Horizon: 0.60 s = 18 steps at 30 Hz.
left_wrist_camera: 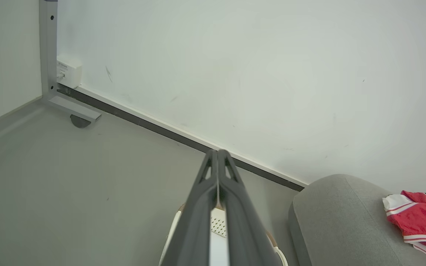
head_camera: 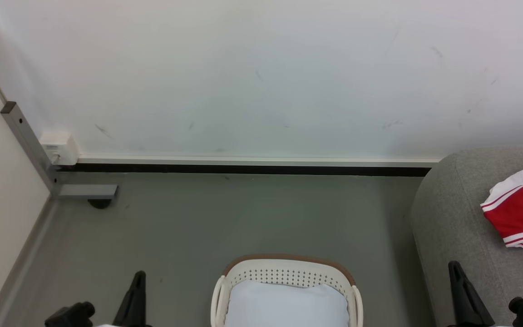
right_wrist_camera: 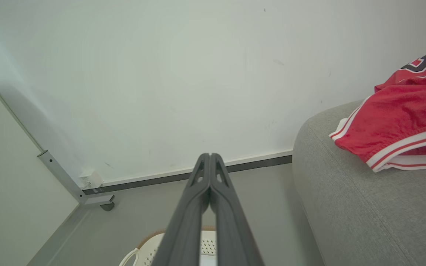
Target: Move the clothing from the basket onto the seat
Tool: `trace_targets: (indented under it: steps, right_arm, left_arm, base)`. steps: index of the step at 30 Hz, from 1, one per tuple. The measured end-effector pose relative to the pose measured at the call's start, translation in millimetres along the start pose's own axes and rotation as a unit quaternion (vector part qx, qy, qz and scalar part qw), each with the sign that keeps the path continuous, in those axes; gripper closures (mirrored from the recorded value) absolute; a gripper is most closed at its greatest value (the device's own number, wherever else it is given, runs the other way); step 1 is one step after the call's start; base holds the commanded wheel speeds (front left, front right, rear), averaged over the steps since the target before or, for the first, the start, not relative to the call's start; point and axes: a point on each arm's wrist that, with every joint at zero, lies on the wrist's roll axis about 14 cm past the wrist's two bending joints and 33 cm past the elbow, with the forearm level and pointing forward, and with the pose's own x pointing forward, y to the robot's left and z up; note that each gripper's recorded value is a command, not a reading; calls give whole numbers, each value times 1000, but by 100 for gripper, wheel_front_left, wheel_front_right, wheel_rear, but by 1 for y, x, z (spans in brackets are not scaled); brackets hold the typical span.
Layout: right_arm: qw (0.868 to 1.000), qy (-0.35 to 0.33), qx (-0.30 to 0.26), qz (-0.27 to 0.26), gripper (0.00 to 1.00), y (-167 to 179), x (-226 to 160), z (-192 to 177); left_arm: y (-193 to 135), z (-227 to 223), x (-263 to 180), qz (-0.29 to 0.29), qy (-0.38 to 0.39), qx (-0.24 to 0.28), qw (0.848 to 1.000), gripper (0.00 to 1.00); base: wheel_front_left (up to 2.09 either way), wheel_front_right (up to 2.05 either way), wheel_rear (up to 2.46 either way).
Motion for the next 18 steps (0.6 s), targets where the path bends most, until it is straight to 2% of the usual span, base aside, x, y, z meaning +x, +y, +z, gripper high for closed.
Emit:
trace_targets:
  steps: [18]
  right_arm:
    - [990,4,137,-38,100,-16,4,1]
  left_arm:
    - [11,5,3,29,0,-137,990,100]
  base:
    - [0,0,0]
